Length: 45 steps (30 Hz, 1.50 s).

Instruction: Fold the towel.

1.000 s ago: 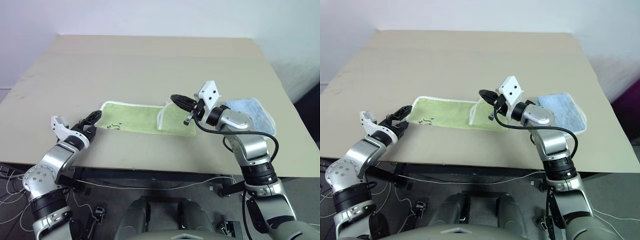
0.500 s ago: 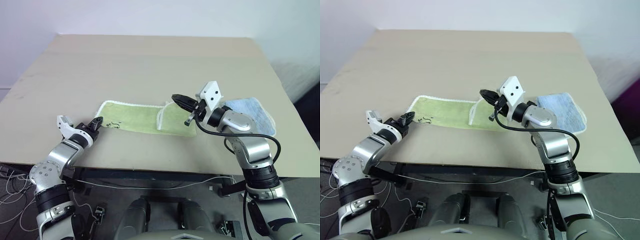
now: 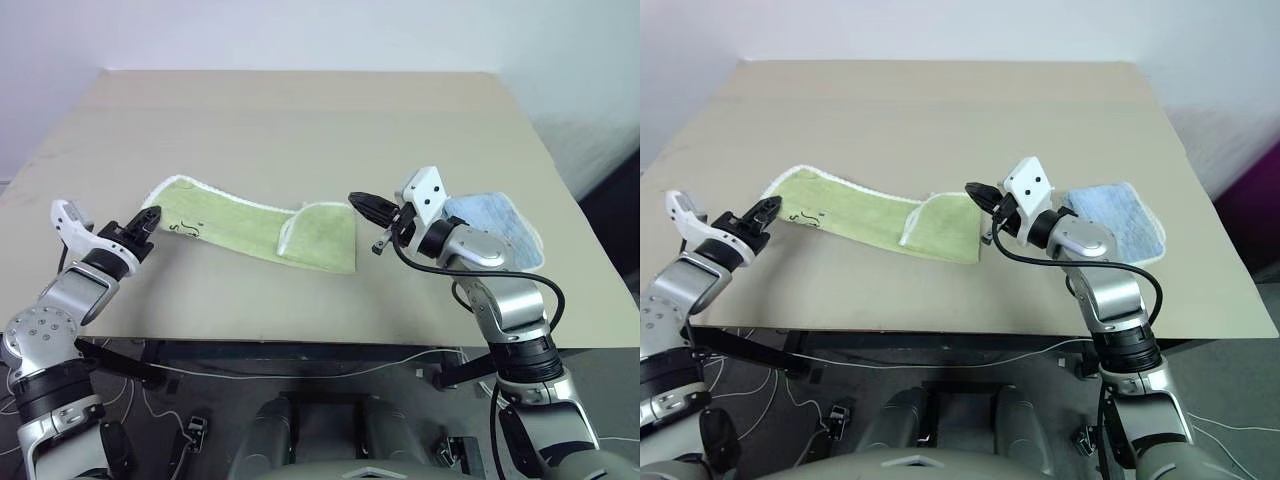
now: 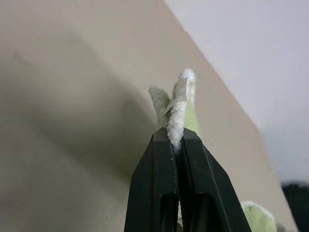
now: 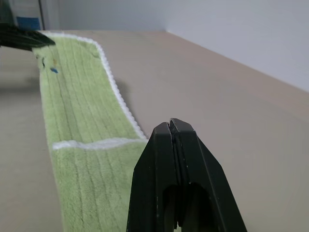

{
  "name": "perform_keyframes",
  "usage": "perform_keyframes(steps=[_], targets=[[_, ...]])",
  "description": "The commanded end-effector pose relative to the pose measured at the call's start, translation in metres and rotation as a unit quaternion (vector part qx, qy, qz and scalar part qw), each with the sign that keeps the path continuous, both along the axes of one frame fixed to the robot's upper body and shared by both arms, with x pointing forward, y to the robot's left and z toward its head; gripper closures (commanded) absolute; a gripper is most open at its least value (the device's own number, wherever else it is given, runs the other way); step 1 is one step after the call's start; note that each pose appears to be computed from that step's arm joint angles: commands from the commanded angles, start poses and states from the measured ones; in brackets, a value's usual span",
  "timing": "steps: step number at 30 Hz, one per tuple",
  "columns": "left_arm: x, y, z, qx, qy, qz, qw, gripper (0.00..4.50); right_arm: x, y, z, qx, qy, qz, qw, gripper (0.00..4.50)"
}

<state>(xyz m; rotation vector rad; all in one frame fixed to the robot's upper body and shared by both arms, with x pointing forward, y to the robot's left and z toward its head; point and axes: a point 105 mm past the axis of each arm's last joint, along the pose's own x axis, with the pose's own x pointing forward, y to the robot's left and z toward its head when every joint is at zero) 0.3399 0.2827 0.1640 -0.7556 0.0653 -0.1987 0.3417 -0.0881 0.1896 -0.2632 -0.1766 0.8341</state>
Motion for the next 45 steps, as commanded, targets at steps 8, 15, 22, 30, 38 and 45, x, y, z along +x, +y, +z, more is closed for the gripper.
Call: perform_keyframes(steps=[8, 15, 22, 30, 38, 45], targets=[[-0.009, -0.159, 0.042, 0.184, -0.129, -0.294, 0.929, 4.47, 0.008, -0.023, 0.012, 0.011, -0.028, -0.062, 0.998, 4.5], [-0.008, -0.229, 0.017, 0.293, -0.129, -0.389, 0.864, 4.47, 0.019, -0.047, 0.016, 0.017, -0.038, -0.126, 0.991, 4.5], [-0.002, -0.267, -0.006, 0.351, -0.121, -0.413, 0.832, 4.47, 0.014, -0.051, 0.014, 0.018, -0.038, -0.138, 0.99, 4.5], [-0.005, -0.272, -0.014, 0.355, -0.12, -0.428, 0.822, 4.47, 0.012, -0.053, 0.013, 0.019, -0.04, -0.145, 0.989, 4.5], [-0.009, -0.247, 0.008, 0.297, -0.13, -0.426, 0.844, 2.1, 0.014, -0.051, 0.01, 0.012, -0.036, -0.14, 0.989, 4.5], [0.008, -0.2, 0.022, 0.299, -0.13, -0.35, 0.878, 0.81, 0.013, -0.037, 0.006, 0.02, -0.011, -0.102, 0.995, 4.5]])
